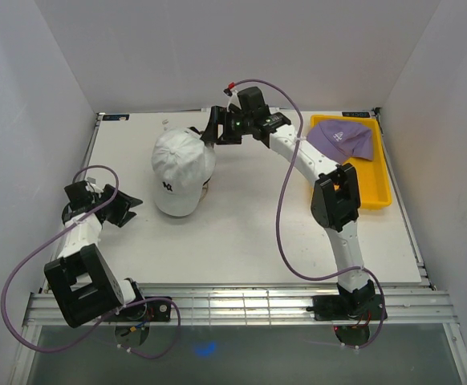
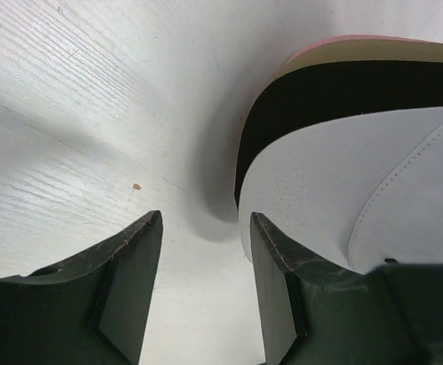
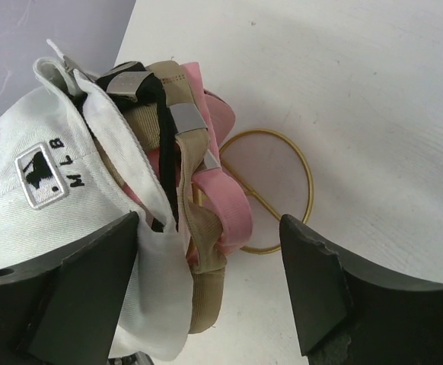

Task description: Stack the hats

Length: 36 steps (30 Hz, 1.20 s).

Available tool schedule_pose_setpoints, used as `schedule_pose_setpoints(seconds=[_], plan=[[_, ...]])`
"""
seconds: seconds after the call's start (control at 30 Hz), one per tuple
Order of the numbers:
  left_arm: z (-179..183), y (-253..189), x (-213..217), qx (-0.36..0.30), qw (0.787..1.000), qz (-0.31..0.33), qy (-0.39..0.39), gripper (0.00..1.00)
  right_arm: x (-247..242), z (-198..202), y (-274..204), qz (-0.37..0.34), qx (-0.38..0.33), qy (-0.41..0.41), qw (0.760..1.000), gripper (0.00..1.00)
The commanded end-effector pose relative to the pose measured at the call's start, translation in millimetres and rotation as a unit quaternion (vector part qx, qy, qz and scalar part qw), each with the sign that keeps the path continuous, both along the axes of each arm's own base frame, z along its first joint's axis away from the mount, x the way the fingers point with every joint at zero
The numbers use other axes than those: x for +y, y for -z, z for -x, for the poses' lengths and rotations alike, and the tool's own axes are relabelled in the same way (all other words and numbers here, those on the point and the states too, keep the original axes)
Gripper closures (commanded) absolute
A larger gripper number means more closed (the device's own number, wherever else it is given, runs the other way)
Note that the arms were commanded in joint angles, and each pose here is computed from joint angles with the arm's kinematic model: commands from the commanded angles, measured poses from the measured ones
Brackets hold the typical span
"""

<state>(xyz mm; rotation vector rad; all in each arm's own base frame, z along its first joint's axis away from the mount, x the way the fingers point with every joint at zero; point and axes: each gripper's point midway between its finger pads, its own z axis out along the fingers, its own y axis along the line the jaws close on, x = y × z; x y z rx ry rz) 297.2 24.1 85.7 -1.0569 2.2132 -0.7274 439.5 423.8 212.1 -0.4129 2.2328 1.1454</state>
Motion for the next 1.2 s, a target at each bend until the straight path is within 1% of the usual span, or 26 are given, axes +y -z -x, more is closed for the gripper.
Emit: schedule_pose_setpoints(seconds=[0.0,0.23,0.4,0.6,0.9,1.03,1.07,1.13,1.17], plan=[[-7,-25,4,-0.037,0.999,-0.015,0.000,0.40,-3,15,-45,-0.038,-0.023,-0.020,0.999,0.20],[-8,-34,3,-0.049,0.999,-0.015,0.002,0.40,-8,15,-61,-0.059,-0.024,-0.016,0.998,0.17],[-9,-38,2,-0.055,0.998,-0.009,0.002,0.40,-12,13,-71,-0.078,-0.012,-0.012,0.997,0.16],[-11,-42,2,-0.060,0.998,-0.009,0.001,0.40,-23,11,-77,-0.079,-0.015,0.000,0.997,0.15],[-12,-48,1,-0.069,0.998,-0.011,0.002,0.39,-42,11,-100,-0.087,-0.032,0.016,0.996,0.15],[-13,-56,-1,-0.080,0.997,-0.006,0.006,0.40,-67,9,-98,-0.068,-0.029,0.039,0.996,0.15],[-14,-60,-1,-0.085,0.996,-0.005,0.009,0.40,-76,11,-104,-0.059,-0.044,0.043,0.996,0.15],[-15,-64,-3,-0.092,0.996,-0.003,0.011,0.40,-104,7,-93,-0.024,-0.036,0.075,0.996,0.15],[-15,-68,-4,-0.096,0.995,0.000,0.014,0.40,-118,12,-90,-0.013,-0.032,0.086,0.996,0.15]])
